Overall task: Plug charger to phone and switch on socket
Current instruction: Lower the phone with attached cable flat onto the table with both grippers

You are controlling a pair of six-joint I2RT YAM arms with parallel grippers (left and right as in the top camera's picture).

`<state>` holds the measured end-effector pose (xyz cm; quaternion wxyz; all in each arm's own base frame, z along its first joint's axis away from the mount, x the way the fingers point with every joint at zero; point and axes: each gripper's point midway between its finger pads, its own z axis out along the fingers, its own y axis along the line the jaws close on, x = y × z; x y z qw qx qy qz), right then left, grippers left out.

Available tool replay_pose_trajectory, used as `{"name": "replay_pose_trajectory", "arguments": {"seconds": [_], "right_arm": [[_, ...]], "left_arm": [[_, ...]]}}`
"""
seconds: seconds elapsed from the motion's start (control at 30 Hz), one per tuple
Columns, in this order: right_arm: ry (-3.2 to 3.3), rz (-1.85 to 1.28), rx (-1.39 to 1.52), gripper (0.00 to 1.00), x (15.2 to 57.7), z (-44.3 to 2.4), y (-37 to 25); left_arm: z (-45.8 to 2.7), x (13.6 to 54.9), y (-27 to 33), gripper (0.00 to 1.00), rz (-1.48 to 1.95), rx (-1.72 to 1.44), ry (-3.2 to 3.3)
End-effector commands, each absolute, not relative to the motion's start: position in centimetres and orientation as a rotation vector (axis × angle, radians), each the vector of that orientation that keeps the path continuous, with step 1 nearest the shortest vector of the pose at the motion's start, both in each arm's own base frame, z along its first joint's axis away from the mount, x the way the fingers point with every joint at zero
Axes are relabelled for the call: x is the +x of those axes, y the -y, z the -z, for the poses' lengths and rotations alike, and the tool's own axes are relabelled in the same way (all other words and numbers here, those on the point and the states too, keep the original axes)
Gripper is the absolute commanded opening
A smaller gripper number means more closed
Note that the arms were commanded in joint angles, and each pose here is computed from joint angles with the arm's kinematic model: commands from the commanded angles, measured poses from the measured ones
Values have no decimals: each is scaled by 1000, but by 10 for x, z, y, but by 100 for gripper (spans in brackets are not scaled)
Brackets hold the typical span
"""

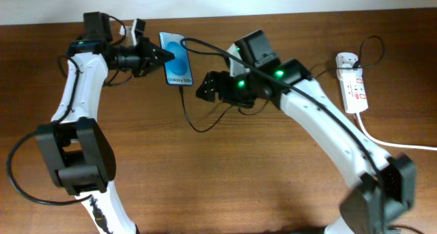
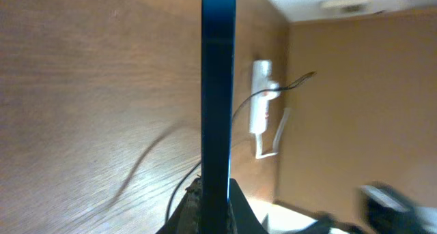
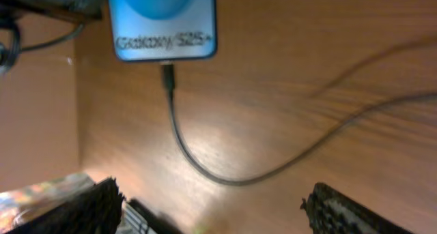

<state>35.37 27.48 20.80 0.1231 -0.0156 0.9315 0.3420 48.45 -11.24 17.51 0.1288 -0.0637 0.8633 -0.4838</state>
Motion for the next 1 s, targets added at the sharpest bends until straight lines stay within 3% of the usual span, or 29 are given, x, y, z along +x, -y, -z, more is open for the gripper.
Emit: {"name": "replay_pose_trajectory", "arguments": {"seconds": [0.0,0.13,0.23,0.3,0.43,0.6,0.67,0.87,0.97], "right_arm": [[-2570,-758,33,93,348,-266,-219],[-2477,-703,76,95,313,-314,-166],[-2433,-661,76,95,291,-333,-137],[-2438,-645,94,95,286,-333,-128],[-2480,-630,106,95,288,-323,-127],[-2539,-614,119,95,297,-307,-129],[-2562,-607,123,95,301,-300,-130],[-2598,-595,123,95,307,-288,-132],[-2601,-595,123,95,308,-287,-132]], "left_arm": [[-147,476,106,0,1007,-152,-2683],[-116,459,130,0,836,-76,-2809],[-91,436,160,0,909,-20,-2899],[-86,417,193,0,1123,34,-2910],[-82,410,211,0,1157,120,-2902],[-91,368,239,0,1355,198,-2971],[-115,350,264,0,1629,316,-2871],[-99,399,254,0,1410,284,-2776],[-72,410,245,0,1275,82,-2846]]}}
